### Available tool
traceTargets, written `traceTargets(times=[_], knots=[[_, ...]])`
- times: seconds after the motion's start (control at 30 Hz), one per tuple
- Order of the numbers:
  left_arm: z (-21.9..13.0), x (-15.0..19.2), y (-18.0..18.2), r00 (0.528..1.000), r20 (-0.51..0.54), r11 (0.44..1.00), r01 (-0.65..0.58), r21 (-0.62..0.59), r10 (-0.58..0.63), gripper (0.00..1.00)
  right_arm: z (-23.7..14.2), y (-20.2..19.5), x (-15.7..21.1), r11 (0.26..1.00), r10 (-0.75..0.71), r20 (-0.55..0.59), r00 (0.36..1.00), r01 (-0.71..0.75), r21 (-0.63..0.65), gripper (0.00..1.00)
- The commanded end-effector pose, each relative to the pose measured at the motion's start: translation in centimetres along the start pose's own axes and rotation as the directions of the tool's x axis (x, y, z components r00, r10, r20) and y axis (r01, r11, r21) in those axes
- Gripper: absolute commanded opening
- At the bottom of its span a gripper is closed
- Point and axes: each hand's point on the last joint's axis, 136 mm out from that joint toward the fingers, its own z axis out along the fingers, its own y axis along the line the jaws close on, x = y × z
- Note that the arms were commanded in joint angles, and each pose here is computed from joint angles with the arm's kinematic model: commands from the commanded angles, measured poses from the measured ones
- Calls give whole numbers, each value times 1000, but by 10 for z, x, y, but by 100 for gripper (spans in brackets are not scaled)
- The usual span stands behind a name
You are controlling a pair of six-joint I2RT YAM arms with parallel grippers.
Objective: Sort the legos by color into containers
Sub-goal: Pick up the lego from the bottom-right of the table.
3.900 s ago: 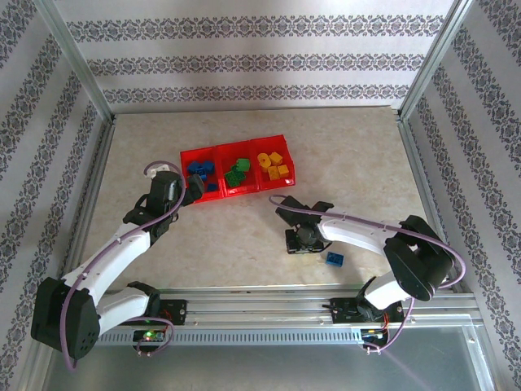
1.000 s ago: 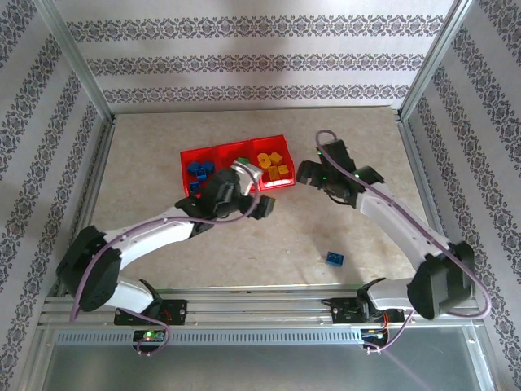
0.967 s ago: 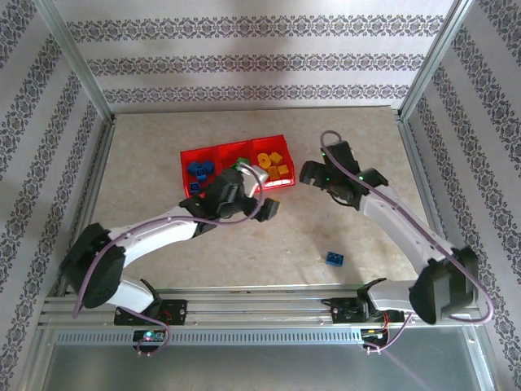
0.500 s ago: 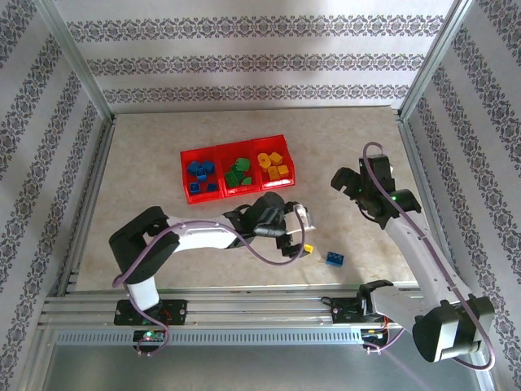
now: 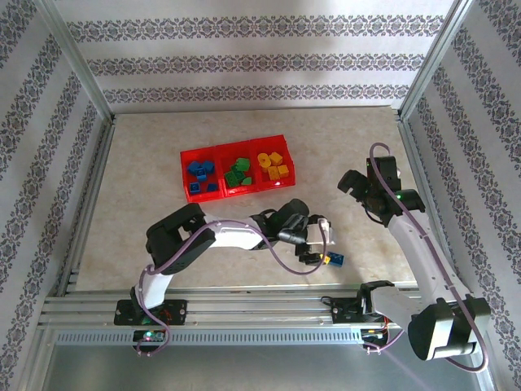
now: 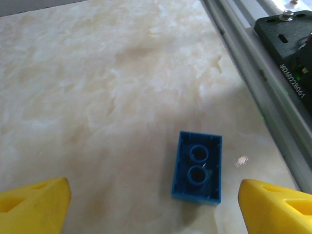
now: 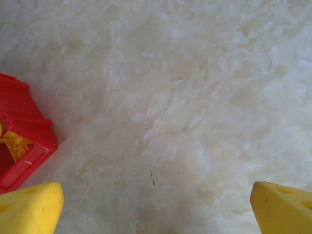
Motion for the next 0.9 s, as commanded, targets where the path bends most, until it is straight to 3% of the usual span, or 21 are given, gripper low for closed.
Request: traceTargets(times=[0.0,0.67,0.87], knots=[[13,-4,-21,1000,6,995,-21,94,21,88,-1,-7,2,1000,-15,-18,1000,15,25,98],[49,25,-30,996,-84,987,46,155,-33,67,1,-15,-1,999,-6,-23,1000,7,43,98],[53,33,-30,993,-111,986,59,156,-42,56,2,-16,0,999,-3,-26,1000,4,45,98]])
